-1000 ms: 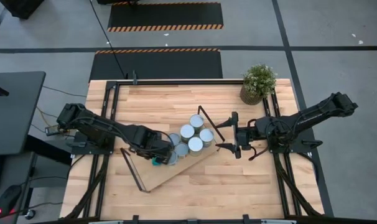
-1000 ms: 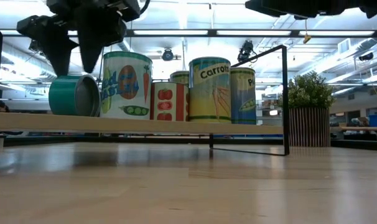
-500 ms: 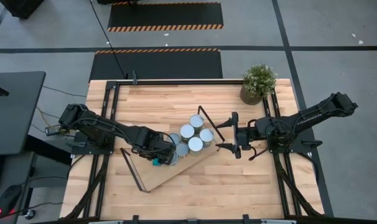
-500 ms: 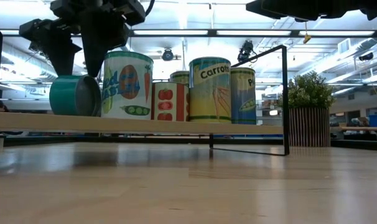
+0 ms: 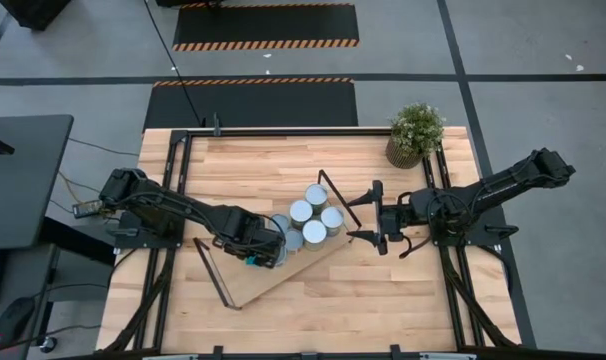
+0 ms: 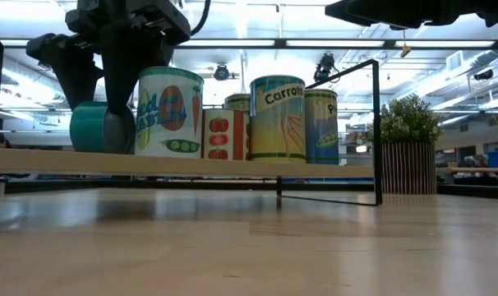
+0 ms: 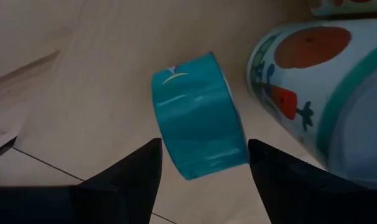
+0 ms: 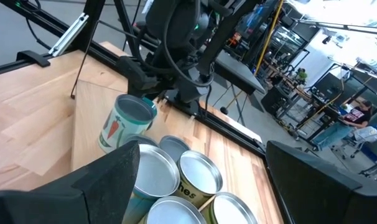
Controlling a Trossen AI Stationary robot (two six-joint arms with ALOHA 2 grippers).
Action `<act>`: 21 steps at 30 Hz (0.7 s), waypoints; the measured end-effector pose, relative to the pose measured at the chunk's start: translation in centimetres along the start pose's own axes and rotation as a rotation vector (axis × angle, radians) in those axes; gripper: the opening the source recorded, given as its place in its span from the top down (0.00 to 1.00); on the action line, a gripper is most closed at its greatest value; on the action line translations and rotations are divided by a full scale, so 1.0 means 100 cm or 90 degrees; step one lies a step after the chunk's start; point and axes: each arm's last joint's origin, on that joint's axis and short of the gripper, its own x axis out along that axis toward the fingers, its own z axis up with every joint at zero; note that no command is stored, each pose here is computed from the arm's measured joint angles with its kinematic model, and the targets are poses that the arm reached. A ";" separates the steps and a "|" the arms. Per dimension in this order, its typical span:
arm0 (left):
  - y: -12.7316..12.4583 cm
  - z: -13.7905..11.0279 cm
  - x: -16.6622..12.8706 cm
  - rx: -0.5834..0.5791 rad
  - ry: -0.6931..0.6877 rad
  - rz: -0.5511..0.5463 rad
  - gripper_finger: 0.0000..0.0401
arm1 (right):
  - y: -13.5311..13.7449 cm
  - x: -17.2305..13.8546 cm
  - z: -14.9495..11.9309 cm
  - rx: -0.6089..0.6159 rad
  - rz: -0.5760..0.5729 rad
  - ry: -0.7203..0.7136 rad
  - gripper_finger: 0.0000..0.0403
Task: Pick and place cans onto a shelf
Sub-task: Put the small can on the shelf
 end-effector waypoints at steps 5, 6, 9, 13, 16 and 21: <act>0.000 0.001 0.000 0.004 -0.010 0.001 0.43 | 0.000 0.000 0.000 0.000 0.000 0.000 0.12; 0.000 0.001 0.000 0.004 -0.010 0.001 0.45 | 0.000 0.000 0.000 0.000 0.000 0.000 0.12; 0.000 0.001 0.000 0.009 -0.012 0.001 0.51 | 0.000 0.000 0.000 0.000 0.000 0.000 0.12; 0.000 0.001 0.000 0.010 -0.018 0.000 0.58 | 0.000 0.000 0.000 0.000 0.000 0.000 0.12; 0.000 0.001 0.000 0.011 -0.019 -0.001 0.60 | 0.000 0.000 0.000 0.000 0.000 0.000 0.12; 0.000 0.000 -0.003 0.032 -0.010 -0.004 0.59 | 0.000 0.000 0.000 0.000 0.000 0.000 0.12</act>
